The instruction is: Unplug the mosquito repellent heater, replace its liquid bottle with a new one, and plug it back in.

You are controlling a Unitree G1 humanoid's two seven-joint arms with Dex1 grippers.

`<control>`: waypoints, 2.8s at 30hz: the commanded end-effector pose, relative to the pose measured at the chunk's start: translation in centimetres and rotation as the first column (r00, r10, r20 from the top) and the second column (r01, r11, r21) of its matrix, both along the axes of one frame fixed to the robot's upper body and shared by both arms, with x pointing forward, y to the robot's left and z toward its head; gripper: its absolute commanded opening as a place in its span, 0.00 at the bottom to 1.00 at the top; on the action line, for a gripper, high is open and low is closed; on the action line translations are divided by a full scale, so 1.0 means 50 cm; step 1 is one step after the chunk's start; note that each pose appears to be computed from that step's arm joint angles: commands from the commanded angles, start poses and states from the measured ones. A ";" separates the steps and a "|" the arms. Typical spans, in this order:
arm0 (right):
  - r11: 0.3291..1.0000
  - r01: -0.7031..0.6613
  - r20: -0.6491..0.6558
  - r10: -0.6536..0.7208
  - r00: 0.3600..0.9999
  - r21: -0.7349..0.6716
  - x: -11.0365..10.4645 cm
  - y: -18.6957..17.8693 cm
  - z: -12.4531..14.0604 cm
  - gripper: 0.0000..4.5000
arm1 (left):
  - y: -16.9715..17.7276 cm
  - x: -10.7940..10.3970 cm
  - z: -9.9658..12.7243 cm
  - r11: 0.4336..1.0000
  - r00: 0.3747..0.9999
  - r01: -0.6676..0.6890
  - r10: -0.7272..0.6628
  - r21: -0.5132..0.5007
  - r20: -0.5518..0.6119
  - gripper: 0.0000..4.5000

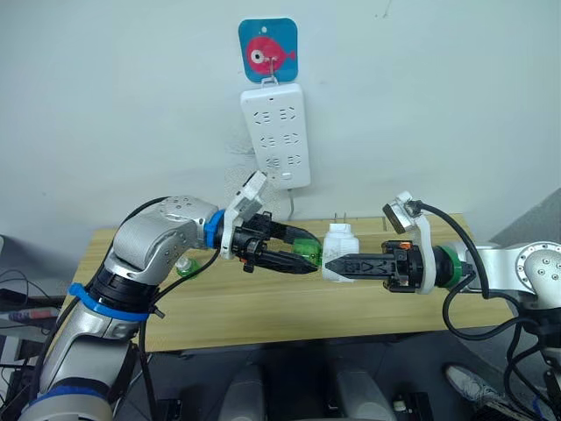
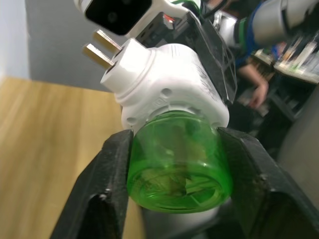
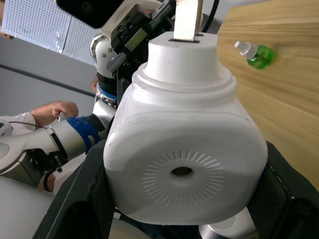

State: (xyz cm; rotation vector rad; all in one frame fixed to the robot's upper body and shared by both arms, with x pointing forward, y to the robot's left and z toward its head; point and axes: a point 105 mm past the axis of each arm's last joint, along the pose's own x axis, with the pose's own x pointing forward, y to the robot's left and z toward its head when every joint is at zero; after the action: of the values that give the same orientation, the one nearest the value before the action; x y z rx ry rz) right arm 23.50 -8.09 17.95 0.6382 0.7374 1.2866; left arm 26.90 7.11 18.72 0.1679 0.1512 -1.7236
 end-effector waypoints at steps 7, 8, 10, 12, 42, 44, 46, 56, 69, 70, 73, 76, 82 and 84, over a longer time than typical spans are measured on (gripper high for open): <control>0.999 -0.008 0.037 0.006 0.999 0.048 -0.006 -0.004 0.028 0.67 | 0.039 0.013 -0.031 0.981 0.793 -0.075 0.166 -0.177 0.586 0.82; 0.999 -0.008 0.037 0.006 0.999 0.048 -0.006 -0.004 0.029 0.67 | 0.039 0.010 -0.034 0.981 0.787 -0.070 0.166 -0.182 0.594 0.82; 0.999 -0.008 0.037 0.007 0.999 0.046 -0.006 -0.004 0.029 0.67 | 0.033 0.002 -0.019 0.966 0.736 -0.047 0.204 -0.252 0.646 0.82; 0.999 -0.008 0.037 0.007 0.999 0.044 -0.005 -0.005 0.029 0.67 | 0.030 -0.002 -0.006 0.954 0.701 -0.029 0.232 -0.298 0.674 0.82; 0.999 -0.053 0.057 0.053 0.997 0.008 -0.020 -0.001 0.023 0.67 | 0.036 -0.033 0.003 0.997 0.962 0.033 -0.014 0.064 -0.271 0.50; 0.999 -0.054 0.057 0.053 0.997 0.009 -0.021 0.000 0.023 0.67 | 0.028 -0.021 0.007 0.998 0.974 0.010 0.003 0.055 -0.226 0.50; 0.999 -0.052 0.058 0.051 0.997 0.011 -0.021 0.000 0.024 0.67 | 0.025 -0.017 0.007 0.999 0.979 0.003 0.007 0.050 -0.204 0.50; 0.999 -0.025 0.049 0.024 0.999 0.022 -0.018 -0.005 0.024 0.67 | 0.058 0.014 -0.065 0.995 0.923 -0.104 0.095 0.005 0.372 0.92; 1.000 -0.025 0.054 0.024 0.998 0.013 -0.013 -0.008 0.026 0.67 | 0.050 -0.019 -0.026 0.957 0.683 0.008 0.208 -0.292 0.700 0.92; 1.000 -0.024 0.054 0.023 0.998 0.013 -0.013 -0.008 0.026 0.67 | 0.045 -0.026 -0.027 0.957 0.683 0.029 0.192 -0.290 0.704 0.92; 1.000 -0.023 0.055 0.022 0.998 0.013 -0.012 -0.008 0.027 0.67 | 0.035 -0.038 -0.028 0.956 0.685 0.061 0.170 -0.288 0.708 0.92; 1.000 -0.020 0.056 0.020 0.998 0.013 -0.012 -0.008 0.027 0.67 | 0.019 -0.039 -0.016 0.947 0.679 0.072 0.184 -0.314 0.710 0.92; 1.000 -0.021 0.055 0.020 0.998 0.015 -0.014 -0.007 0.027 0.67 | 0.009 -0.038 -0.011 0.943 0.668 0.071 0.198 -0.326 0.717 0.92; 1.000 -0.020 0.054 0.020 0.998 0.016 -0.015 -0.007 0.027 0.67 | 0.007 -0.040 -0.009 0.942 0.678 0.071 0.196 -0.327 0.709 0.83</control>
State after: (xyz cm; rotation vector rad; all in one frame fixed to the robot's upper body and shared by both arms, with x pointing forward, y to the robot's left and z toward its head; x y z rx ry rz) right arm 23.14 -8.44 17.94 0.6160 0.7387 1.2850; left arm 25.31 7.82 17.40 0.5796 -0.6893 -1.4592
